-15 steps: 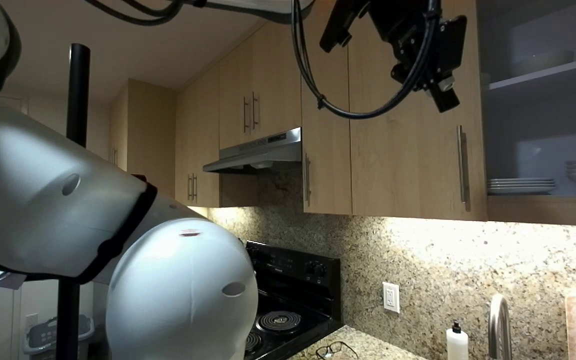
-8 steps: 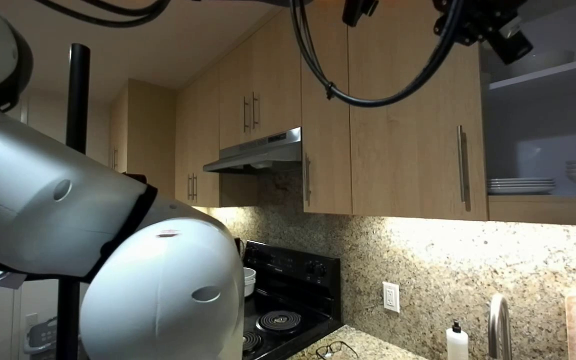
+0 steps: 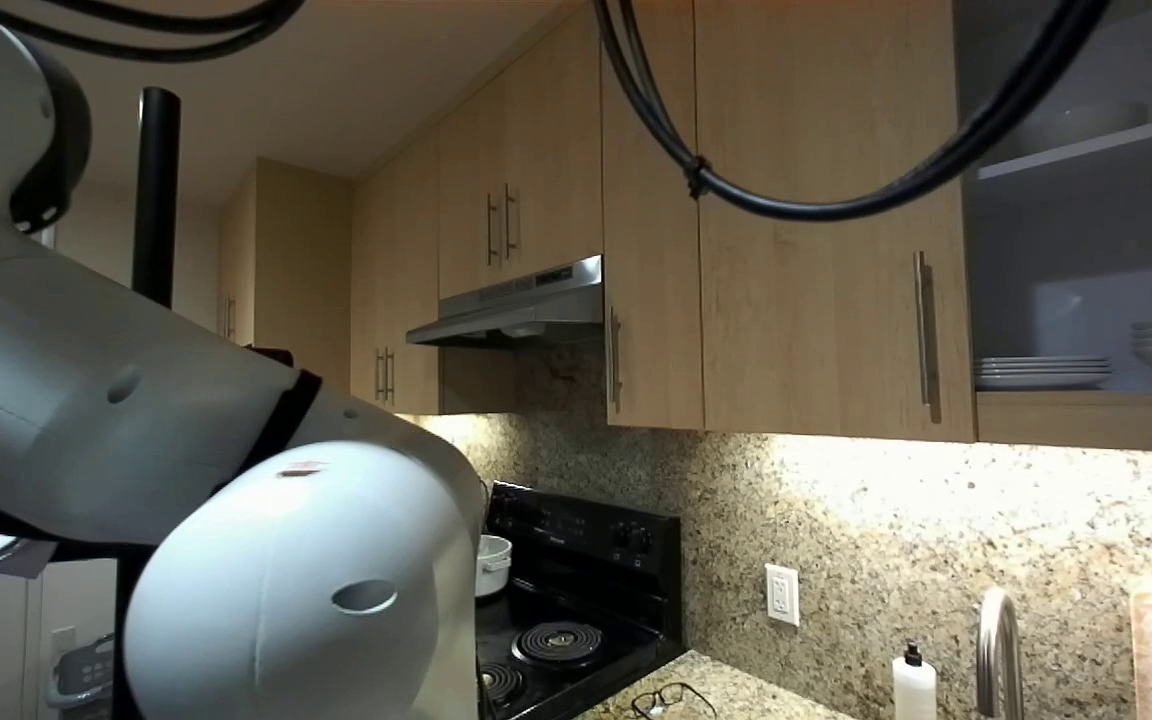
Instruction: Close the cabinet door
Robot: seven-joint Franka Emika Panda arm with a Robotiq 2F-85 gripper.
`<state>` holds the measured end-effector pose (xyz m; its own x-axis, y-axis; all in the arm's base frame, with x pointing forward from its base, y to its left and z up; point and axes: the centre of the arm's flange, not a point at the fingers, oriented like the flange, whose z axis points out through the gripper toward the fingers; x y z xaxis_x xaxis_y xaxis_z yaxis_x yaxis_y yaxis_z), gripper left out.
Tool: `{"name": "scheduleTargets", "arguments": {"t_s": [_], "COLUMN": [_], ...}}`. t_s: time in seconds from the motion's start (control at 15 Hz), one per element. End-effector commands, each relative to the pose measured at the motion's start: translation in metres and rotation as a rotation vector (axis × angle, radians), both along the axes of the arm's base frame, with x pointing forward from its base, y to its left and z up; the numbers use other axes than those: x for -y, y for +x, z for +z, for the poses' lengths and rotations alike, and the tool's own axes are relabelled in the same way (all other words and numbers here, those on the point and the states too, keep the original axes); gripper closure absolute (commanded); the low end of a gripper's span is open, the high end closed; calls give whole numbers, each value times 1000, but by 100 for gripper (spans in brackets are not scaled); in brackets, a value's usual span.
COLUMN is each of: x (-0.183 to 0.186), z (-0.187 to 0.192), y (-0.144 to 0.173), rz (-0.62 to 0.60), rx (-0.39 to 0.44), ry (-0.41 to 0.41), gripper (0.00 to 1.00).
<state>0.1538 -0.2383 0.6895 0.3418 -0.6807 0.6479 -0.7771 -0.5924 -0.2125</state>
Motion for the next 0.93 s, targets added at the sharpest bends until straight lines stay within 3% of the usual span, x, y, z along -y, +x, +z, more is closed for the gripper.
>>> {"name": "scheduleTargets", "arguments": {"t_s": [0.0, 0.33, 0.87], "x": [27, 62, 125], "z": [-1, 19, 66], "y": [-13, -24, -15], "rz": [-62, -137, -17], "rx": [56, 138, -5], "ry": [-36, -88, -54], "gripper": [95, 96, 95]}}
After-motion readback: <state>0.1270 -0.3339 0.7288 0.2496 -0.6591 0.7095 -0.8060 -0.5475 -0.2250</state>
